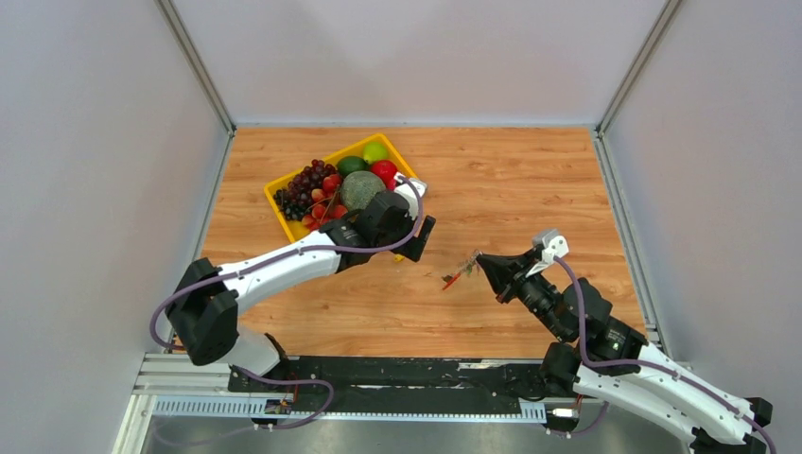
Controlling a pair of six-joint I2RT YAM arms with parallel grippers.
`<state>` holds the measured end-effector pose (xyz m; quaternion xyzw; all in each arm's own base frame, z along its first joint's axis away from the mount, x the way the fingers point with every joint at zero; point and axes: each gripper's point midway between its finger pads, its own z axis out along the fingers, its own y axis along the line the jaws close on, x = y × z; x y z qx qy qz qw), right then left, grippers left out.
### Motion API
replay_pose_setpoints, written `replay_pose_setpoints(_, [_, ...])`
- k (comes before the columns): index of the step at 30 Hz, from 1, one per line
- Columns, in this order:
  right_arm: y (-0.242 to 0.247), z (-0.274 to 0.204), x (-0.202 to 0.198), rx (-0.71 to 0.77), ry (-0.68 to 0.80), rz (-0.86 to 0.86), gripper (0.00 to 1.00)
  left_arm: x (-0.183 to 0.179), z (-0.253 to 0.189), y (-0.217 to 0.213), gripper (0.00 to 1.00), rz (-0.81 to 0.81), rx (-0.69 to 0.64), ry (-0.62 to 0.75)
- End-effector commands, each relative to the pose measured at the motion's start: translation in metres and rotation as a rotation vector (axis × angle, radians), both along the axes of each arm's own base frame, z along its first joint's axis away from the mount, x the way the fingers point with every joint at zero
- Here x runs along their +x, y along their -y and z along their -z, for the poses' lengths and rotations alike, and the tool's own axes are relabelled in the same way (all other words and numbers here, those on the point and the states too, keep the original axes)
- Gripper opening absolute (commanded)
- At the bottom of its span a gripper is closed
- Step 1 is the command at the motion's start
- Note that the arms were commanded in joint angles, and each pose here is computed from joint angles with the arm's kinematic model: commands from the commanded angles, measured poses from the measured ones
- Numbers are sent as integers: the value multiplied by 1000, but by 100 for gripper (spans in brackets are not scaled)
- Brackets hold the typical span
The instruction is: Remove the keys from the keyring
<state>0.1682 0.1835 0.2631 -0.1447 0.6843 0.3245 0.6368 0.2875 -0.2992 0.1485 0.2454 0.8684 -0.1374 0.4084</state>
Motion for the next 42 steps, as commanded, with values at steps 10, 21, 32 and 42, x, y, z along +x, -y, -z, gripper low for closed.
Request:
replay_pose_setpoints(10, [-1, -7, 16, -7, -54, 91, 0, -76, -116, 24, 97, 426, -516, 259])
replay_pose_setpoints(21, [-13, 46, 62, -262, -162, 261, 0, -83, -81, 1, 95, 322, -460, 195])
replay_pose_setpoints(32, [3, 75, 169, -264, -327, 431, 21, -71, -69, -51, 100, -27, -431, 110])
replay_pose_setpoints(42, [30, -16, 167, -161, -238, 528, 100, -56, -104, -145, 100, -524, -314, 159])
